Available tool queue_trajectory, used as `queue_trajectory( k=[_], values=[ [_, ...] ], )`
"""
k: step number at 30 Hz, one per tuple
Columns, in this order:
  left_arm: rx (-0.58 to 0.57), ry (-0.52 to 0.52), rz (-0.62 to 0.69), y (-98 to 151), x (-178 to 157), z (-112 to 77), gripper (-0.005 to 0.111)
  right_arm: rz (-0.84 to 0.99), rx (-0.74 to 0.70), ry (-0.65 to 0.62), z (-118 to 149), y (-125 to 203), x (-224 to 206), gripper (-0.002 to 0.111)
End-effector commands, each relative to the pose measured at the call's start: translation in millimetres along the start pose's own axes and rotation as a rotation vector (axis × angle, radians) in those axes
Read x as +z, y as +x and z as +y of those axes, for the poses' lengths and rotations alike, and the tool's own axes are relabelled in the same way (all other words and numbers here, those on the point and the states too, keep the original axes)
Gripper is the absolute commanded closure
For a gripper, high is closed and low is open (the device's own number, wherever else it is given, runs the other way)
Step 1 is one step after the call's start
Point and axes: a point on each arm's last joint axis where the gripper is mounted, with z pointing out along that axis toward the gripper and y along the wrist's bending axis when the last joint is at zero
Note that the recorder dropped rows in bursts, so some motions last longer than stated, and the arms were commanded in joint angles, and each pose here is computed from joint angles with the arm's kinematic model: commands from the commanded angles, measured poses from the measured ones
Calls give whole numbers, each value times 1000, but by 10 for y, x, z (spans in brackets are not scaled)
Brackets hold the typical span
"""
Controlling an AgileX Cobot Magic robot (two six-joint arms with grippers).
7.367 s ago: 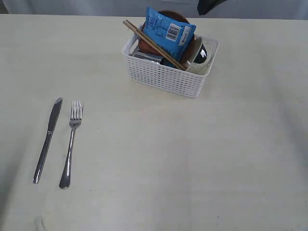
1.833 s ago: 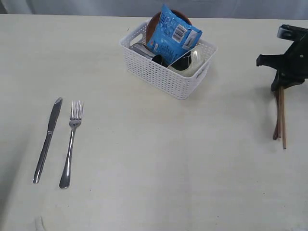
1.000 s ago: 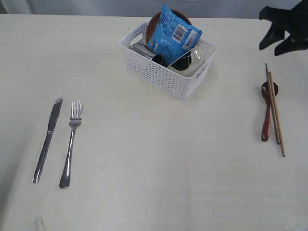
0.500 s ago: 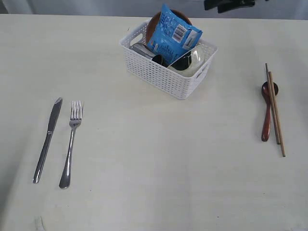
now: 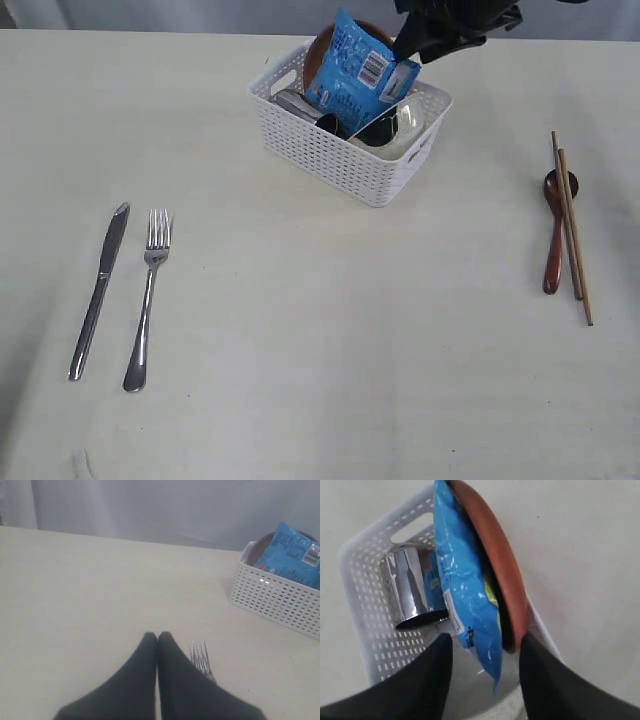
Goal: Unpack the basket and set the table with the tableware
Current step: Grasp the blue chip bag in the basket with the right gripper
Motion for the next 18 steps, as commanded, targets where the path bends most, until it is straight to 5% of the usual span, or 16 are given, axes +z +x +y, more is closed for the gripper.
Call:
queue_trajectory(
  k=[1,4,9,18],
  values=[
    [-3,2,-10,-1,0,0,107,31,11,-18,-14,23,76,66],
    [-3,2,-10,-1,0,0,107,39,17,-22,-26,36,108,72],
    [-3,2,-10,-1,0,0,107,33,14,-33,5,26,66,108],
    [-3,2,-10,-1,0,0,107,-60,-7,-61,204,-79,-280,109]
  ],
)
